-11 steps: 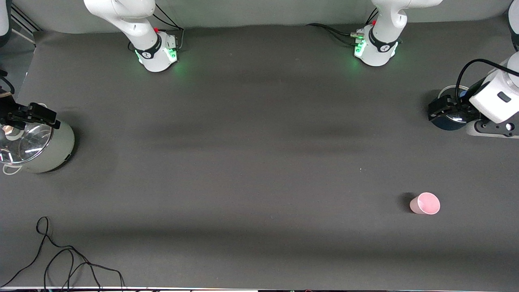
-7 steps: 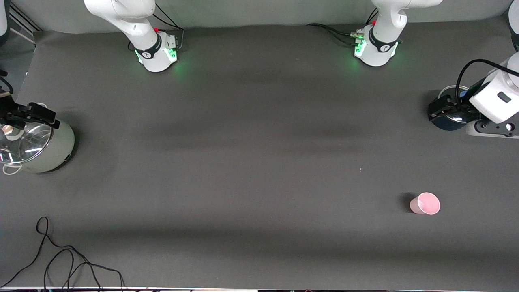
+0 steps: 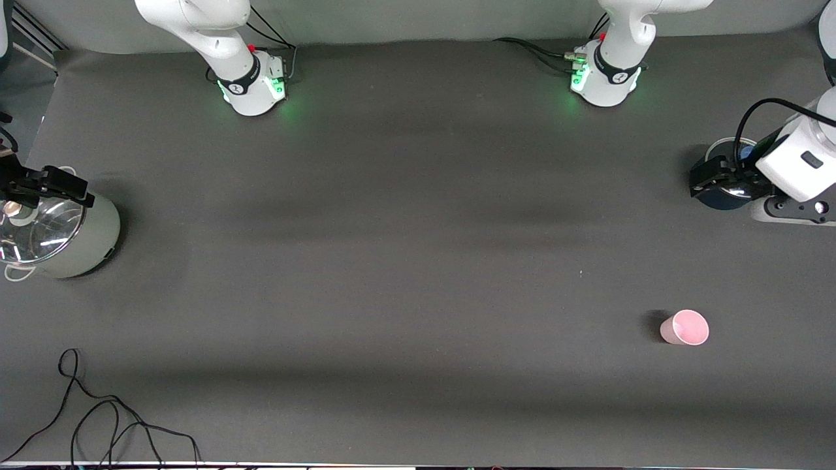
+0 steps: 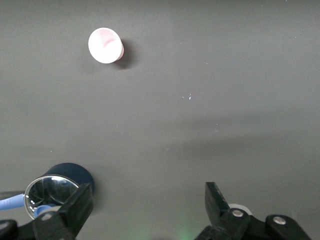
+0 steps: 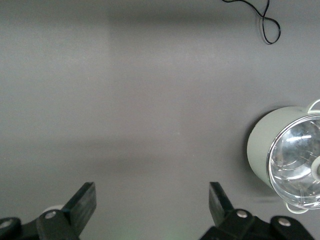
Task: Transfer pink cup from left to right arm
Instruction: 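Move the left gripper from rest toward the pink cup, then lower the open left gripper around the pink cup, then close the left gripper on the pink cup and lift it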
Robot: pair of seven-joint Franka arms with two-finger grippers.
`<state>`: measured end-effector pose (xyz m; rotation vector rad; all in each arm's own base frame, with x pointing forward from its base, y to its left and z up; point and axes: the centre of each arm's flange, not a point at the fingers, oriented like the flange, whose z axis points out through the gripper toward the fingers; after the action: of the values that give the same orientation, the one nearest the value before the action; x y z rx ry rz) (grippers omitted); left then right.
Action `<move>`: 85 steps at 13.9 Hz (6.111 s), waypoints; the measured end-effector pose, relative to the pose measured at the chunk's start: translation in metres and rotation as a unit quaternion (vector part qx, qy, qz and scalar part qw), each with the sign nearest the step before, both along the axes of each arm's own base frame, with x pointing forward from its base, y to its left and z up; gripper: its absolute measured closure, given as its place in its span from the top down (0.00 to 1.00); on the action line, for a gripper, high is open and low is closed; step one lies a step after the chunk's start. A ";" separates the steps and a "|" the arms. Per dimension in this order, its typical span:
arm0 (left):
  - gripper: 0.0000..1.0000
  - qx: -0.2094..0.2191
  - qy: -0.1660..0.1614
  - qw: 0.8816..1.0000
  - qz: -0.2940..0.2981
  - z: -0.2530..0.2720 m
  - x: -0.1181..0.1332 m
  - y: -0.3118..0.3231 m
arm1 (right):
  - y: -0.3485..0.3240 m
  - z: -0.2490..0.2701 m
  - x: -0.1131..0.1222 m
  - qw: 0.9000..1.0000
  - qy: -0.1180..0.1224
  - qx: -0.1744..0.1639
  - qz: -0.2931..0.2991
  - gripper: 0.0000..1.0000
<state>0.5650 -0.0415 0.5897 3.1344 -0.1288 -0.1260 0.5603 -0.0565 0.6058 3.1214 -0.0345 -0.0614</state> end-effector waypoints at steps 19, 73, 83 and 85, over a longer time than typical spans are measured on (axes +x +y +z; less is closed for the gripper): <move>1.00 -0.173 -0.155 0.908 -0.350 -0.160 0.090 0.245 | 0.006 -0.006 0.002 1.000 0.007 0.001 0.005 1.00; 0.67 -0.380 -0.501 0.678 -0.381 -0.523 0.090 0.243 | -0.011 -0.019 0.028 0.999 0.027 0.027 -0.016 1.00; 0.67 -0.397 -0.486 0.691 -0.360 -0.439 0.130 0.219 | -0.010 -0.011 0.007 0.999 0.031 -0.006 -0.040 1.00; 0.67 -0.405 -0.476 0.692 -0.362 -0.407 0.140 0.199 | -0.009 -0.009 0.005 0.999 0.030 -0.006 -0.039 1.00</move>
<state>0.7048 0.1570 0.1829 1.7805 -1.0419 1.1897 0.5652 -0.0657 0.5964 3.1038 -0.1566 -0.1547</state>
